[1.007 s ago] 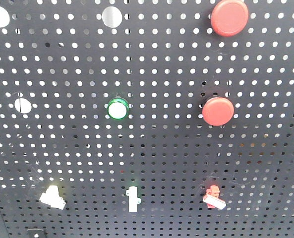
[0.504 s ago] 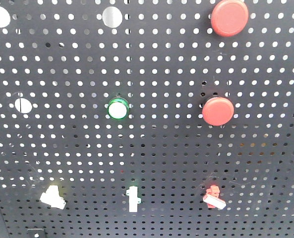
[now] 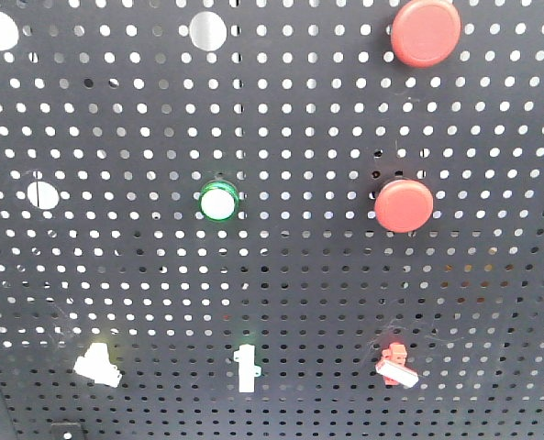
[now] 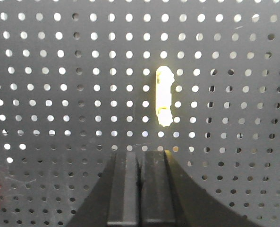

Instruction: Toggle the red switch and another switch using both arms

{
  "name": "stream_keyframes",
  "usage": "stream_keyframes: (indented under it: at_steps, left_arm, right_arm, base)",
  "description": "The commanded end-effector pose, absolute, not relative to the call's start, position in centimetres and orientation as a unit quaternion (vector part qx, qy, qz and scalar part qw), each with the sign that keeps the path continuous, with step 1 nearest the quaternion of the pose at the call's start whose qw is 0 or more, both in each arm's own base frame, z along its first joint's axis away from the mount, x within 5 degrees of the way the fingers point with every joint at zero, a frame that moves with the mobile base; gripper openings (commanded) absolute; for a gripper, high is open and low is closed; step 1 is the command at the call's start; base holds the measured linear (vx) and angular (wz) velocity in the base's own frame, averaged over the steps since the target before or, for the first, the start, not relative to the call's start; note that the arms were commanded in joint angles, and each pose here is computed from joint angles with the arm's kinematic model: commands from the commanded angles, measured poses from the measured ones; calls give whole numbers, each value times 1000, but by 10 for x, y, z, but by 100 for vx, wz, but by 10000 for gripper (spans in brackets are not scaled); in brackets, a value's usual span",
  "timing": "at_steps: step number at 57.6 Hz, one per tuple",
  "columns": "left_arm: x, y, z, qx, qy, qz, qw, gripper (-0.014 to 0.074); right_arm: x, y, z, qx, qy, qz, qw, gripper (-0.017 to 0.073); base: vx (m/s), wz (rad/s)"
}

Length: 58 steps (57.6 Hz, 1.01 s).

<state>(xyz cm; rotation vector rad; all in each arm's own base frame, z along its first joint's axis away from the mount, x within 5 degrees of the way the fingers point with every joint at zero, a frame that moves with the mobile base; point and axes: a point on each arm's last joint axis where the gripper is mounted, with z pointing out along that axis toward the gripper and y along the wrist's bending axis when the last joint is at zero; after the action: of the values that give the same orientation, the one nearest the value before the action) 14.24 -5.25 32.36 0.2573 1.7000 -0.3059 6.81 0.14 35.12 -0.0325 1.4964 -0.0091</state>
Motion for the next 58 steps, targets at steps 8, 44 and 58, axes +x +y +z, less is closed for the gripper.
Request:
stream_keyframes:
  at_steps: [8,44,58]
  left_arm:
    - [165,-72,341,126,677,-152,709,3]
    - [198,-86,296,143,760,-134,619,3]
    - [186,-80,258,125,796,-134,577,3]
  right_arm:
    - [67,1,368,-11,644,-7,765,-1]
    - [68,1,362,-14,667,-8,745,-1]
    - [68,1,362,-14,667,-8,745,-1]
  base:
    - [0,0]
    - [0,0]
    - [0,0]
